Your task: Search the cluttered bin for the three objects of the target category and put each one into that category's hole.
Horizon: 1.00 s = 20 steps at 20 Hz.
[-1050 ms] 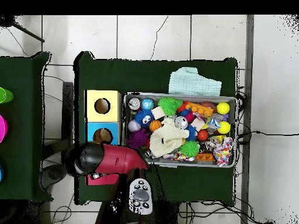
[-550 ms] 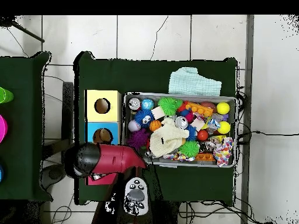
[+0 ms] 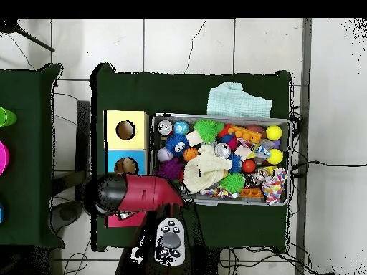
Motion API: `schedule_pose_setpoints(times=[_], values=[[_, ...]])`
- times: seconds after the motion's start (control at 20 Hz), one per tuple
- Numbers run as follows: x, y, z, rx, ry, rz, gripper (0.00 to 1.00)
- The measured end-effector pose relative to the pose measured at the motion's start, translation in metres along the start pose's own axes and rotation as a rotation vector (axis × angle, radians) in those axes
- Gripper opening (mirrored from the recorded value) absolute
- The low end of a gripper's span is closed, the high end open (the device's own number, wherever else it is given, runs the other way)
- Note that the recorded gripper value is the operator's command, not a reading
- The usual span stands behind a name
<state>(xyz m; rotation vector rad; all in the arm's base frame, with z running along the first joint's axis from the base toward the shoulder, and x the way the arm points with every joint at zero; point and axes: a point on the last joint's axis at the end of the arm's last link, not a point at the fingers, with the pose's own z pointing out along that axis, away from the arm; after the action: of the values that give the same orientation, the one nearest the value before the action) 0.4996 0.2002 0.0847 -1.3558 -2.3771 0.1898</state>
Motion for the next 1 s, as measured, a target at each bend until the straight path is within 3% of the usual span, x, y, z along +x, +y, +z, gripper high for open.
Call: schedule_pose_setpoints(times=[0.85,0.9,1.0], values=[[-0.0052,0.0002,-0.0017,-0.008,-0.007,0.008,1.0],[-0.0065,0.0021,-0.0019,-0.017,-0.013,0.009,0.0],[-0.0076,0.0039,-0.002,-0.024,-0.018,0.009,0.0]])
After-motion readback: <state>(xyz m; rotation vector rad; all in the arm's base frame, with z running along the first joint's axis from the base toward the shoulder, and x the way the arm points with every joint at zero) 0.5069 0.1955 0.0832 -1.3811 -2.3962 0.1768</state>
